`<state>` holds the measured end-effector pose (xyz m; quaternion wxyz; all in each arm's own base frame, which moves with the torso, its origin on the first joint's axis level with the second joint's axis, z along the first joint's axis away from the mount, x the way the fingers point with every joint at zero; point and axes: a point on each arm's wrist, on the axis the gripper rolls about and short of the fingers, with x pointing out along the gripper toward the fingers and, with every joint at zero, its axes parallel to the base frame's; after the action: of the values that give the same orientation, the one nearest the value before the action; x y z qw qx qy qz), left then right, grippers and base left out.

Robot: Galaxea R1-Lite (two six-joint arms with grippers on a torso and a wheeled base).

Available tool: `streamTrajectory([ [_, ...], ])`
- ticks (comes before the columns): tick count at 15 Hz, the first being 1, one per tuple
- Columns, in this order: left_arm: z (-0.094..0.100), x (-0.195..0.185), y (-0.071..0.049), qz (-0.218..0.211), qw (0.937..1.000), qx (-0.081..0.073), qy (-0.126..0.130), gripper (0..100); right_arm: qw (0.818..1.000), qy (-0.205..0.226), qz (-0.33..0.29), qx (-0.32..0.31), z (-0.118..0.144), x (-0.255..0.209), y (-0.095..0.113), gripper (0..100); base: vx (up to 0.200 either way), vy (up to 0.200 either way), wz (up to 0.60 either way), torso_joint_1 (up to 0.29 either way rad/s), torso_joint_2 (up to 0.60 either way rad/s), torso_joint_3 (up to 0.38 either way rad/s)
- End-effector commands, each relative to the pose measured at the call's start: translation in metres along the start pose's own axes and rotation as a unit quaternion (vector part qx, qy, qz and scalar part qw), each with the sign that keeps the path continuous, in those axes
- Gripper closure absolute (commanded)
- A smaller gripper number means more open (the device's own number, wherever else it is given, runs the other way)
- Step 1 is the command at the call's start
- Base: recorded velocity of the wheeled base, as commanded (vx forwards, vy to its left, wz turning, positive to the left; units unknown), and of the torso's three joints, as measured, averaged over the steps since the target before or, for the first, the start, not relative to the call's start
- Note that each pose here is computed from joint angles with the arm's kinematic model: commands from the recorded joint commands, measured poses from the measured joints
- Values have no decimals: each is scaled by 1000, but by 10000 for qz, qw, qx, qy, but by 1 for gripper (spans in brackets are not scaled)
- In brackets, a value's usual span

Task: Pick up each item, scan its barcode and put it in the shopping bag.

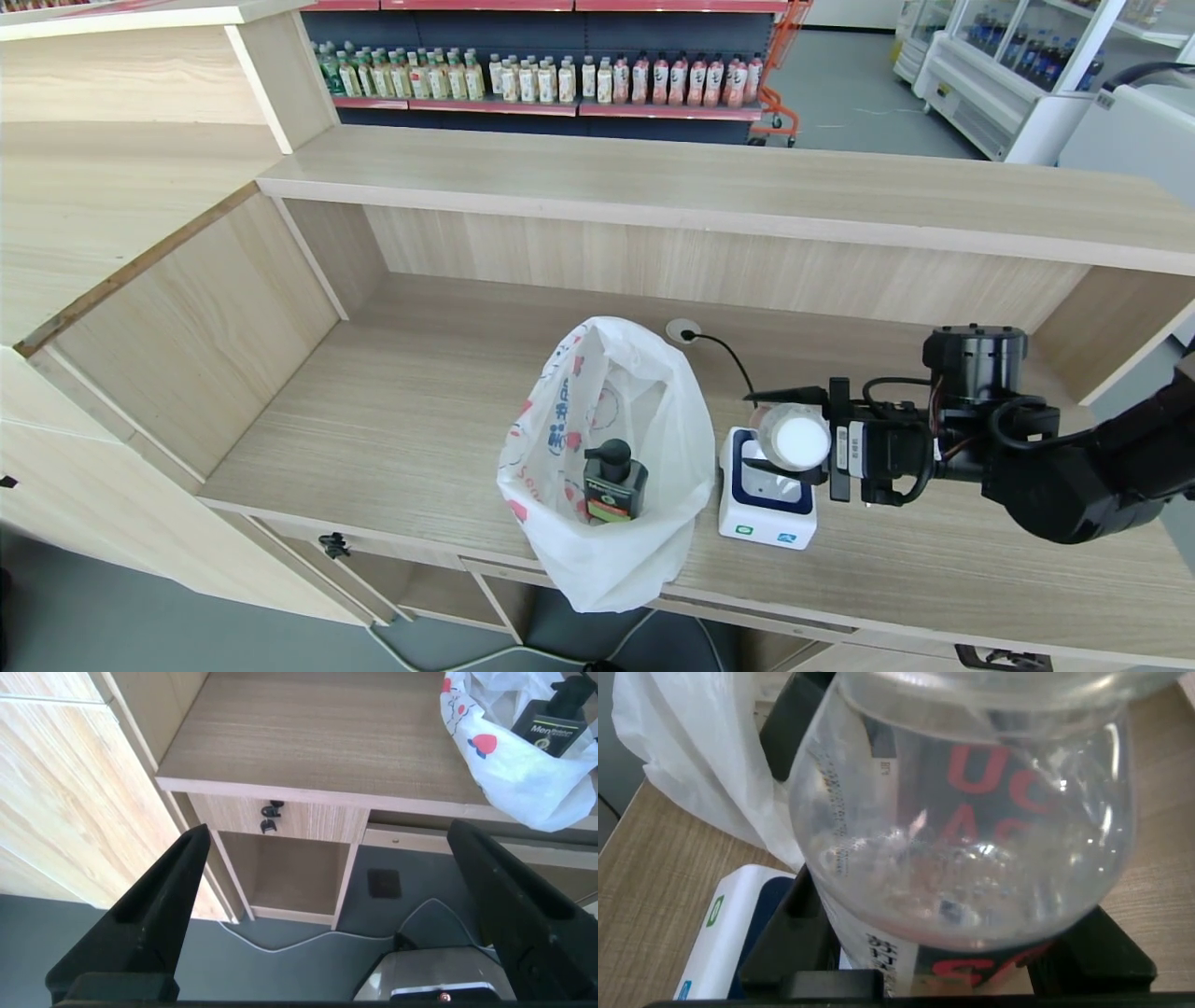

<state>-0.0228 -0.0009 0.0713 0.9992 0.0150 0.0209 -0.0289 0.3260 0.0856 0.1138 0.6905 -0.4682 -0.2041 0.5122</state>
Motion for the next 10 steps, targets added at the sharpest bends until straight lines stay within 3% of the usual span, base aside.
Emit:
streamTrajectory([
  [1,0,0,0,-5,10000,-1,1,0,10000,14,31,46,-3,1,2,100,0,0,0,0,0,0],
  [8,0,0,0,3,10000,-1,-7,0,10000,6,28,55,-6,4,1,100,0,0,0,0,0,0],
  [10,0,0,0,2,10000,-1,1,0,9991,-23,-218,357,11,-11,-16,100,0,0,0,0,0,0],
])
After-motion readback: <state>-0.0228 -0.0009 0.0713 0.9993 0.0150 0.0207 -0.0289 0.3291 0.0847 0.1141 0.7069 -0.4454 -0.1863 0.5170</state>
